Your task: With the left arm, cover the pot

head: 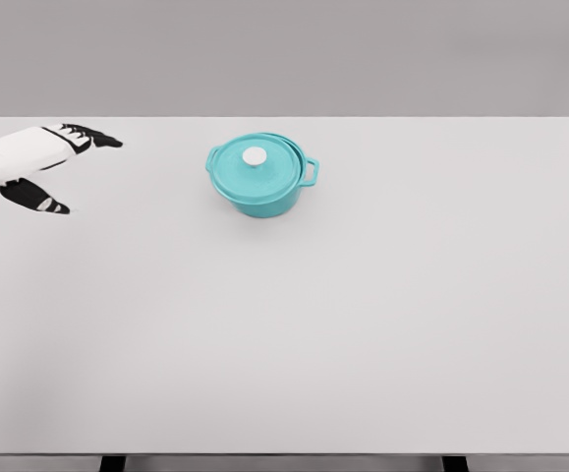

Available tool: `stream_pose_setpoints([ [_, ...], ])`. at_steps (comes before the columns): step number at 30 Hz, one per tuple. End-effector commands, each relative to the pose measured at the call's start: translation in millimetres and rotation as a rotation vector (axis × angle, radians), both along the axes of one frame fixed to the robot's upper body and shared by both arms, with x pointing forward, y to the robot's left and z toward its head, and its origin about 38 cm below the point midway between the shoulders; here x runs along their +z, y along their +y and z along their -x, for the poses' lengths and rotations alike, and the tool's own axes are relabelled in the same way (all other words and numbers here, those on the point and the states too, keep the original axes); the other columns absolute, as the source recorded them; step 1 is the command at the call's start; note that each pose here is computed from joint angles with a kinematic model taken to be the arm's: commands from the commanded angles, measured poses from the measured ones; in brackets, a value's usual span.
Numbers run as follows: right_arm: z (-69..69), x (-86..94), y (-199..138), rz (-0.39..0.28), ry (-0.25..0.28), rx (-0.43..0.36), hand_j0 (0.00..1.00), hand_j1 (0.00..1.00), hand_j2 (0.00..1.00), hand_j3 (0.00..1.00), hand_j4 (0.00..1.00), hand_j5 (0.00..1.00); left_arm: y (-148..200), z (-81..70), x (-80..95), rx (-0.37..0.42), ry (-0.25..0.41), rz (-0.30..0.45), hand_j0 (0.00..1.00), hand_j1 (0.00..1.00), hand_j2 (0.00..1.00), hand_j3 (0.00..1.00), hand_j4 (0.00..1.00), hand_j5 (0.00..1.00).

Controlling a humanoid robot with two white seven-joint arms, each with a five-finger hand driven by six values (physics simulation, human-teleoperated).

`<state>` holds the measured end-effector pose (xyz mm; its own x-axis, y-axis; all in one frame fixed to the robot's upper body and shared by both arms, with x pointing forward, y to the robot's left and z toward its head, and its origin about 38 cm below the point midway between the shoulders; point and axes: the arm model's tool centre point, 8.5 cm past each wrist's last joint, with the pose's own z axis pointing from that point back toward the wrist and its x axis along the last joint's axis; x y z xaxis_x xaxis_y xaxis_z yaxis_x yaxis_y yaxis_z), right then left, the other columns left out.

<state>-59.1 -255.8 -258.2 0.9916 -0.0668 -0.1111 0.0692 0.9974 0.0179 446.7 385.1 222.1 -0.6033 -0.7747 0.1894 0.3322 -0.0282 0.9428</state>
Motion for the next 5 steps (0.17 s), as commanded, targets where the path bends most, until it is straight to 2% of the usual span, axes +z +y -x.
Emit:
stream_pose_setpoints([
  [1,0.2,0.0,0.1,0.000,0.000,0.001,1.00,1.00,1.00,1.00,1.00,1.00,7.8,-0.7,0.1,0.023,0.004,0.008,1.00,1.00,1.00,1.00,1.00,1.00],
  [5,0.2,0.0,0.1,0.000,0.000,0.001,1.00,1.00,1.00,1.00,1.00,1.00,7.9,-0.4,-0.6,0.024,0.006,0.008,1.00,1.00,1.00,1.00,1.00,1.00],
])
